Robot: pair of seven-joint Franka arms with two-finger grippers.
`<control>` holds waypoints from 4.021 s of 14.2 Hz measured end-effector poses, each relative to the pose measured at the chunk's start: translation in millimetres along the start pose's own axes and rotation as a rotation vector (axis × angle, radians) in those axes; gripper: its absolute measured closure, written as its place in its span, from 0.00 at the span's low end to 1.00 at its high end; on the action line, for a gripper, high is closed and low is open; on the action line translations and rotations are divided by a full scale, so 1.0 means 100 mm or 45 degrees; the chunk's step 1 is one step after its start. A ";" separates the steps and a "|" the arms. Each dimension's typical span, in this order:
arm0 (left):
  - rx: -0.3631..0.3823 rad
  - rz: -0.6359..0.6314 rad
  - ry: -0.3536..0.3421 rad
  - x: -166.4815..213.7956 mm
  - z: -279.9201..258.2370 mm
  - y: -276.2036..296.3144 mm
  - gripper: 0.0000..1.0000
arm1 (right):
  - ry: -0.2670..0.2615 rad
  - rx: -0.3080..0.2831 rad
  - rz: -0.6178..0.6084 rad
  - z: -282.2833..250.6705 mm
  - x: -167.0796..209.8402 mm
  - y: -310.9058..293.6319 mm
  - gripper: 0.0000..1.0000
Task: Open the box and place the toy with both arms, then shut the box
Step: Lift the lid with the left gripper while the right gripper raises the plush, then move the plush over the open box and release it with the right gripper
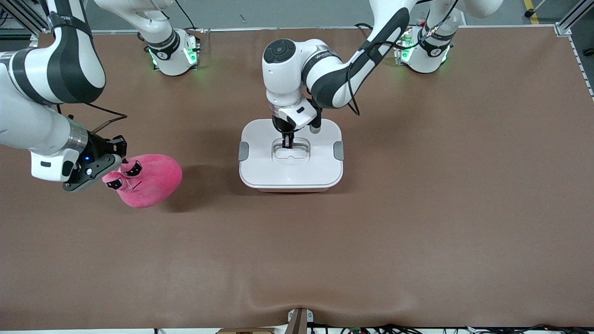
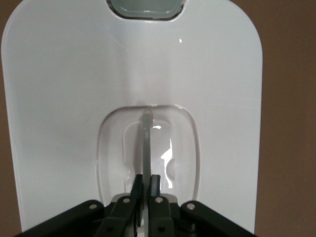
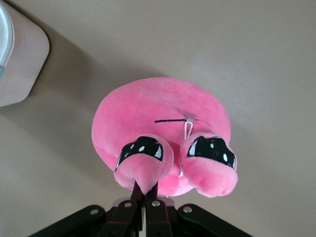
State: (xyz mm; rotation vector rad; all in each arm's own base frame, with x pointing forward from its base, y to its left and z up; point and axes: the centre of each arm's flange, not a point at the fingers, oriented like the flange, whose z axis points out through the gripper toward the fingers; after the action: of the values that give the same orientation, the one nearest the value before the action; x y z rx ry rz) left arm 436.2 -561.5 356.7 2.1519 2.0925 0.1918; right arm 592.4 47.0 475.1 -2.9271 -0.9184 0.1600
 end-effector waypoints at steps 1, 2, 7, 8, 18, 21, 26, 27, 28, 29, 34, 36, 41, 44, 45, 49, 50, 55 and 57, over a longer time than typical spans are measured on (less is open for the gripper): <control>-0.009 -0.004 -0.009 0.00 -0.05 0.04 0.93 | 0.000 0.000 -0.003 -0.01 0.00 -0.01 0.96; -0.021 -0.007 -0.021 0.00 -0.12 0.08 0.93 | 0.001 0.000 -0.006 -0.03 -0.01 -0.02 0.96; -0.084 0.028 -0.055 0.07 -0.64 0.19 0.93 | -0.012 0.002 -0.061 -0.20 0.08 -0.26 0.96; -0.084 0.043 -0.044 0.17 -0.77 0.27 0.93 | -0.013 0.000 -0.073 -0.22 0.10 -0.32 0.96; 0.073 0.291 -0.134 2.13 -1.24 1.58 0.93 | 0.007 -0.036 -0.409 -0.36 0.42 -1.20 0.96; 0.111 0.315 -0.188 2.39 -1.15 1.71 0.93 | 0.010 -0.049 -0.619 -0.40 0.50 -1.56 0.96; 0.134 0.304 -0.263 2.74 -1.10 1.87 0.93 | 0.007 -0.065 -0.948 -0.43 0.60 -2.23 0.96; 0.137 0.292 -0.281 2.79 -1.10 1.90 0.93 | 0.005 -0.067 -0.986 -0.42 0.61 -2.34 0.96; 0.135 0.276 -0.291 2.84 -1.11 1.93 0.93 | 0.007 -0.071 -1.032 -0.41 0.63 -2.44 0.96; 0.128 0.265 -0.300 2.91 -1.13 1.96 0.93 | 0.010 -0.075 -1.090 -0.40 0.65 -2.54 0.96; 0.162 0.300 -0.329 3.20 -1.07 2.05 0.93 | 0.055 -0.125 -1.437 -0.39 0.74 -2.88 0.96; 0.194 0.270 -0.367 3.33 -0.98 2.09 0.93 | 0.066 -0.139 -1.503 -0.37 0.77 -2.98 0.96; 0.206 0.254 -0.418 3.49 -0.90 2.14 0.93 | 0.058 -0.210 -1.690 -0.20 0.92 -3.20 0.96; 0.219 0.214 -0.496 3.66 -0.90 2.19 0.93 | 0.049 -0.208 -1.729 -0.12 0.95 -3.28 0.96; 0.217 0.198 -0.544 3.77 -0.91 2.22 0.93 | 0.048 -0.208 -1.733 -0.12 0.96 -3.30 0.96; 0.215 0.198 -0.594 4.05 -0.90 2.27 0.93 | 0.045 -0.206 -1.740 -0.10 0.96 -3.33 0.96; 0.214 0.212 -0.595 4.06 -0.90 2.27 0.93 | 0.045 -0.206 -1.740 -0.10 0.96 -3.33 0.96; 0.227 0.276 -0.604 4.03 -0.89 2.24 0.93 | 0.044 -0.205 -1.740 -0.09 0.96 -3.33 0.64; 0.230 0.294 -0.606 4.03 -0.89 2.23 0.93 | 0.043 -0.205 -1.739 -0.09 0.96 -3.33 0.43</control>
State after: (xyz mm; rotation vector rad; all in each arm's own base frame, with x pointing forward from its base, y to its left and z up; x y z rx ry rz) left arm 650.7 -163.8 484.1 2.2508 1.6485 -0.4602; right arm 483.7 374.2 509.0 -1.7374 -2.6319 -0.0593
